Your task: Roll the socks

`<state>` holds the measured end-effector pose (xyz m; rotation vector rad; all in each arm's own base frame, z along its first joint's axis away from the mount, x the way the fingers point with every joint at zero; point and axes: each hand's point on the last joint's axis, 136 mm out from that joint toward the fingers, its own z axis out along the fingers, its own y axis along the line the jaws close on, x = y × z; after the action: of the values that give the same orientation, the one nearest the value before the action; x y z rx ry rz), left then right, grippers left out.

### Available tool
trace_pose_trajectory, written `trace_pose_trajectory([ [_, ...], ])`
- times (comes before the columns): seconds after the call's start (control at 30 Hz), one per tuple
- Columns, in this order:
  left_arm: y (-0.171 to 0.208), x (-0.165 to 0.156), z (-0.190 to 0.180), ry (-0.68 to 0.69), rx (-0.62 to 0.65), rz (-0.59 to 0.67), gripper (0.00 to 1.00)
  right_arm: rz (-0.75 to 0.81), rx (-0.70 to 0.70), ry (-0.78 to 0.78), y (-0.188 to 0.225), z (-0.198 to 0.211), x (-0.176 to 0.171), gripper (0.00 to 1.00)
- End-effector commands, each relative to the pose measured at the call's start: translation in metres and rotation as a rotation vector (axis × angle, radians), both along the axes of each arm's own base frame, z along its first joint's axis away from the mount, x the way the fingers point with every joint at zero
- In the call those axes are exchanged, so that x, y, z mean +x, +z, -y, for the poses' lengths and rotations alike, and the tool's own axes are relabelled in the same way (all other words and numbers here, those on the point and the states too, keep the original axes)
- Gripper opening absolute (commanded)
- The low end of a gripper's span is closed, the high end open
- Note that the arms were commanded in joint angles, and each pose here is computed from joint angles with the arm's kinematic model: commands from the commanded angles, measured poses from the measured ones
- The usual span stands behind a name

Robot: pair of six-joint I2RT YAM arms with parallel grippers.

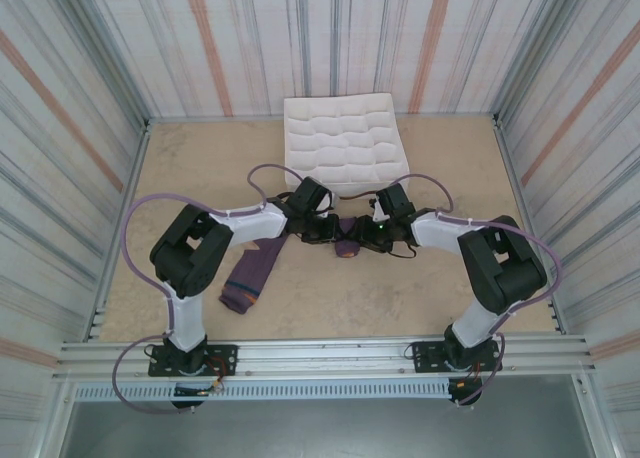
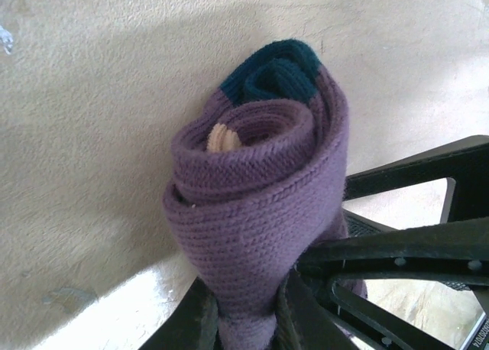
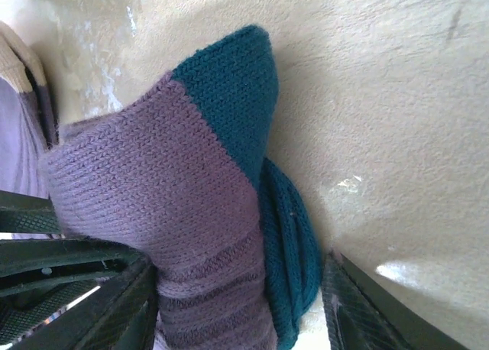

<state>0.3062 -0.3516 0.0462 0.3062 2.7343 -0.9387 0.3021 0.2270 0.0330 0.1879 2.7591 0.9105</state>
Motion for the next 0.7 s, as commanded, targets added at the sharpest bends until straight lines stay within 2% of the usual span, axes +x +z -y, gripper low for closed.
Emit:
trace_pose_trajectory([
  [0.0,-0.015,-0.013,-0.002,-0.039,0.046,-0.034,0.01,-0.048,-0.034,0.022,-0.023,0.005,-0.012,0.45],
  [0.13,-0.015,-0.013,-0.001,-0.035,0.025,-0.05,0.06,-0.047,-0.012,0.018,-0.025,0.004,-0.019,0.3],
  [0.23,-0.015,-0.012,-0.003,-0.009,-0.012,-0.074,0.15,-0.04,0.0,0.006,-0.027,0.005,-0.022,0.16],
  [0.37,-0.007,-0.01,-0.009,0.018,-0.05,-0.078,0.33,-0.019,0.016,0.009,-0.026,0.005,-0.023,0.02],
  [0.53,0.01,-0.01,-0.008,0.017,-0.138,-0.067,0.48,0.016,0.03,0.025,-0.016,0.002,-0.022,0.0],
  [0.67,0.032,-0.009,-0.012,0.009,-0.198,-0.011,0.58,0.045,0.025,0.054,-0.002,0.001,-0.02,0.0],
])
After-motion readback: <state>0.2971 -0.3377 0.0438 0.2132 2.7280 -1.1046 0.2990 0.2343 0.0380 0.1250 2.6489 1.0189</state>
